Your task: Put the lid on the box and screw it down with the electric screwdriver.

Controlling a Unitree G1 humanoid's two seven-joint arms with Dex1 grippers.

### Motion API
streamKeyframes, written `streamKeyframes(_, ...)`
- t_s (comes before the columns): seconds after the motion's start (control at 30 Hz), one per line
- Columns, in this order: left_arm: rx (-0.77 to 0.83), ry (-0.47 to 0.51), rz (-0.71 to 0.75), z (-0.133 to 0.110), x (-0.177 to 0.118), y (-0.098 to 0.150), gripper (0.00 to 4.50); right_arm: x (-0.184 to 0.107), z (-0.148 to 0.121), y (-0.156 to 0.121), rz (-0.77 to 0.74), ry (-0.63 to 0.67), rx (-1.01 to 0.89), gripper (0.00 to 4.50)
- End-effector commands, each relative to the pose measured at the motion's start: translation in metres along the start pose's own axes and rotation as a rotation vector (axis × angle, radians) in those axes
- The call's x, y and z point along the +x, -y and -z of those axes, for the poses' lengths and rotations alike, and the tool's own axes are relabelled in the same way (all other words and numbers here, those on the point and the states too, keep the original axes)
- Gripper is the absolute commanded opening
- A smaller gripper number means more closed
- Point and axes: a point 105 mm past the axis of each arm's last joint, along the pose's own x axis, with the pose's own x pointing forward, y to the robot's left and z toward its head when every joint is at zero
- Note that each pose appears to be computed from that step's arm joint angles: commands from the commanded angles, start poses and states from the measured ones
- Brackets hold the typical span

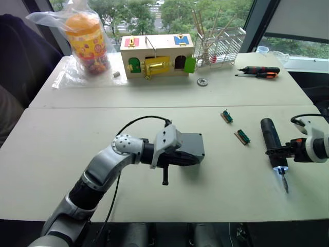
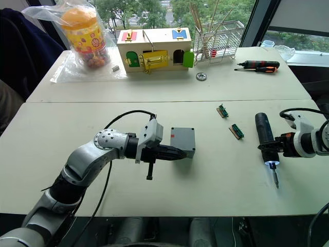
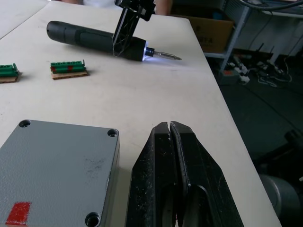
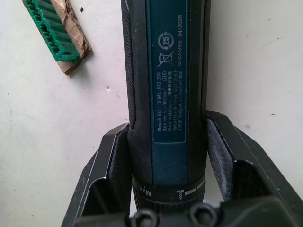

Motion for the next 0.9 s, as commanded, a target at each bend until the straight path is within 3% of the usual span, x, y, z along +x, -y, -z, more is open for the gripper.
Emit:
streamKeyframes(0.03,0.056,0.011,-0.088,-0.010,-0.005,-0.017,0.00,-0.007,-0.012,0.003,0.032,0.049,-0.045,3.09)
streamKeyframes(0.13,0.065,0.004,-0.194,-0.010,-0.013,-0.041,0.00,-0.009,-0.016,0.004,0.047,0.072,-0.055,4.37)
streamKeyframes(0.17,0.066,0.006,-0.243,-0.010,-0.017,-0.051,0.00,-0.011,-0.019,0.005,0.055,0.088,-0.057,4.48)
streamKeyframes(0.27,0.068,0.021,-0.364,-0.012,-0.029,-0.075,0.00,-0.019,-0.032,0.005,0.071,0.150,-0.069,4.48)
streamKeyframes(0.33,0.059,0.018,-0.431,-0.009,-0.042,-0.088,0.00,-0.036,-0.054,-0.003,0.066,0.254,-0.112,4.48)
streamKeyframes(0.5,0.030,-0.062,-0.466,0.012,-0.064,-0.092,0.00,-0.066,-0.086,-0.060,-0.083,0.433,-0.377,4.48)
streamKeyframes(0.57,0.015,-0.116,-0.431,0.026,-0.067,-0.085,0.00,-0.066,-0.076,-0.096,-0.207,0.431,-0.562,4.48)
streamKeyframes(0.7,0.005,-0.193,-0.355,0.043,-0.064,-0.071,0.00,-0.036,-0.028,-0.154,-0.419,0.309,-0.751,4.48)
streamKeyframes(0.8,-0.006,-0.201,-0.328,0.047,-0.057,-0.070,0.00,-0.007,0.002,-0.171,-0.462,0.240,-0.822,4.48)
streamKeyframes(0.9,0.002,-0.219,-0.282,0.050,-0.050,-0.065,0.00,0.009,0.015,-0.178,-0.486,0.231,-0.825,4.48)
